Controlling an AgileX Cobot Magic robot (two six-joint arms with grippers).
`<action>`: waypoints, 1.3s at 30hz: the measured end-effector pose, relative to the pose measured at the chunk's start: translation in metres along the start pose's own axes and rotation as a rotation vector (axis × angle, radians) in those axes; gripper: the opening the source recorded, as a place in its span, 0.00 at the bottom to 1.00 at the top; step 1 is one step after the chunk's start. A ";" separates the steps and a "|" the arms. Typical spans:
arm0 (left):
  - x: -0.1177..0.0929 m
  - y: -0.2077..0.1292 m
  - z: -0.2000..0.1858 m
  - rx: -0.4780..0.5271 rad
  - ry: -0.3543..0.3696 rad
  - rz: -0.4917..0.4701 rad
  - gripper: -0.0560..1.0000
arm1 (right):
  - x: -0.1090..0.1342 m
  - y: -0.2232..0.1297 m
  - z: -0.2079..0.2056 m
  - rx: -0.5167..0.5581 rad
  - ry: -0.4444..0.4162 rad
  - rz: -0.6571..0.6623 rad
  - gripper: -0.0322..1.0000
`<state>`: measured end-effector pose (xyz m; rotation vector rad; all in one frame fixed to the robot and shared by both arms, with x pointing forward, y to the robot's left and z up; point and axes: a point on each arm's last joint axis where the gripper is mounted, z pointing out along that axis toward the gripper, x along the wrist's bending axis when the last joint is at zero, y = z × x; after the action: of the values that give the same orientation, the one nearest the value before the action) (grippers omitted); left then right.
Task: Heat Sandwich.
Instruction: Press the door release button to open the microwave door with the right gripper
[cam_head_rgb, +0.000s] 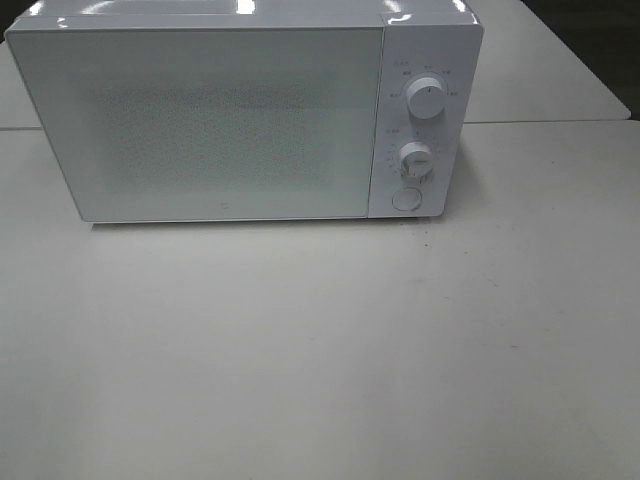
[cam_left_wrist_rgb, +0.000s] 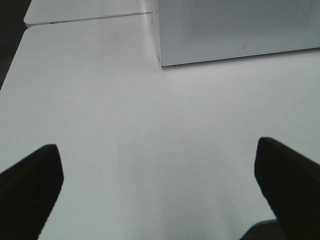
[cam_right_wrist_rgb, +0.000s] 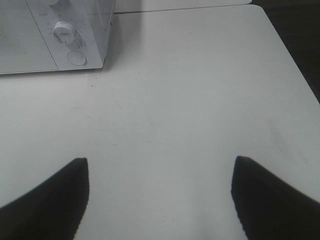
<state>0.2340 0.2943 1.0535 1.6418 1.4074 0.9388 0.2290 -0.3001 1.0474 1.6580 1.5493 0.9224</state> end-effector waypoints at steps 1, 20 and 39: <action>0.000 0.000 0.000 0.000 0.000 0.000 0.99 | 0.000 0.000 0.000 0.000 0.000 -0.001 0.77; 0.000 0.000 0.000 0.000 0.000 0.000 0.99 | 0.003 0.001 0.001 0.005 0.031 -0.008 0.77; 0.000 0.000 0.000 0.000 0.000 0.000 0.99 | 0.012 0.061 0.054 0.060 0.075 0.041 0.77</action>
<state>0.2340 0.2943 1.0535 1.6418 1.4074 0.9388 0.3073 -0.2923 1.0723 1.7208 1.6124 0.9789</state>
